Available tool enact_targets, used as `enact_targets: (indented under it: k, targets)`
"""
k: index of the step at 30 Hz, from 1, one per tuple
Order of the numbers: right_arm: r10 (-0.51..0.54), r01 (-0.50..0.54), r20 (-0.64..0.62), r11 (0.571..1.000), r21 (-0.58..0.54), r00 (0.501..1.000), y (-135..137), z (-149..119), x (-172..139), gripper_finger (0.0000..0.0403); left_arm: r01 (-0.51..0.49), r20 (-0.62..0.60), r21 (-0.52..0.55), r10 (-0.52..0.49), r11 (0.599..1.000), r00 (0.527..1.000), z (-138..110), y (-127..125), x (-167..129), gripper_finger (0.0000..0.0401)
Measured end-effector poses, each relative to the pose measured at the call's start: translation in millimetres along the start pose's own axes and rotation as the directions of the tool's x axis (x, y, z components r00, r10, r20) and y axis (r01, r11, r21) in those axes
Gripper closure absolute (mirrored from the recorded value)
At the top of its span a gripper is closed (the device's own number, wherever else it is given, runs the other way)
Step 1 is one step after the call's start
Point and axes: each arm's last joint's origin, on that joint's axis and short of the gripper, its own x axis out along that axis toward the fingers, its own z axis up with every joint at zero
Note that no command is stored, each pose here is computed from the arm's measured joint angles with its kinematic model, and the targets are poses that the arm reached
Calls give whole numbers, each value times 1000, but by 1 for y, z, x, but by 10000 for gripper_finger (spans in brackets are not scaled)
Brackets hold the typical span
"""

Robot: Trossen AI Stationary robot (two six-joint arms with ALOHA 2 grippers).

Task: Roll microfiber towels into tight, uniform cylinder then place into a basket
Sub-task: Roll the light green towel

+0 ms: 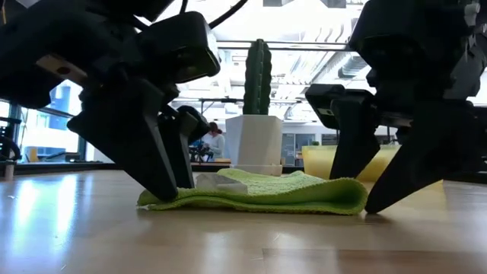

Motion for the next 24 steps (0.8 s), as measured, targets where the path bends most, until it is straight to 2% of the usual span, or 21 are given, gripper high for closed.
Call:
enact_targets:
  k: [4, 10, 12, 15, 18, 21, 24]
  targets:
    - [-6, 7, -5, 996, 84, 1000, 0, 0, 1, 286, 4, 2, -118, -4, 993, 1000, 0, -1, 0, 284]
    - [5, -1, -17, 968, 252, 1000, 1, -2, 1, 383, 26, 13, -249, -24, 968, 1000, -1, -10, 0, 284]
    - [9, -4, -16, 951, 309, 1000, 1, -2, 1, 395, 38, 22, -275, -34, 961, 999, 0, -14, 0, 284]
    - [22, -16, -12, 915, 402, 1000, 1, -2, 1, 389, 66, 49, -284, -55, 957, 997, 1, -21, 0, 284]
    - [47, -38, -8, 888, 458, 999, 0, -1, -2, 399, 91, 78, -269, -72, 959, 994, 5, -27, -3, 284]
    - [53, -40, -12, 872, 488, 999, -1, -1, -6, 399, 104, 98, -218, -84, 970, 992, 13, -32, -5, 284]
    - [79, -66, 0, 833, 549, 997, -5, 1, -10, 401, 113, 122, -166, -93, 980, 988, 23, -36, -9, 284]
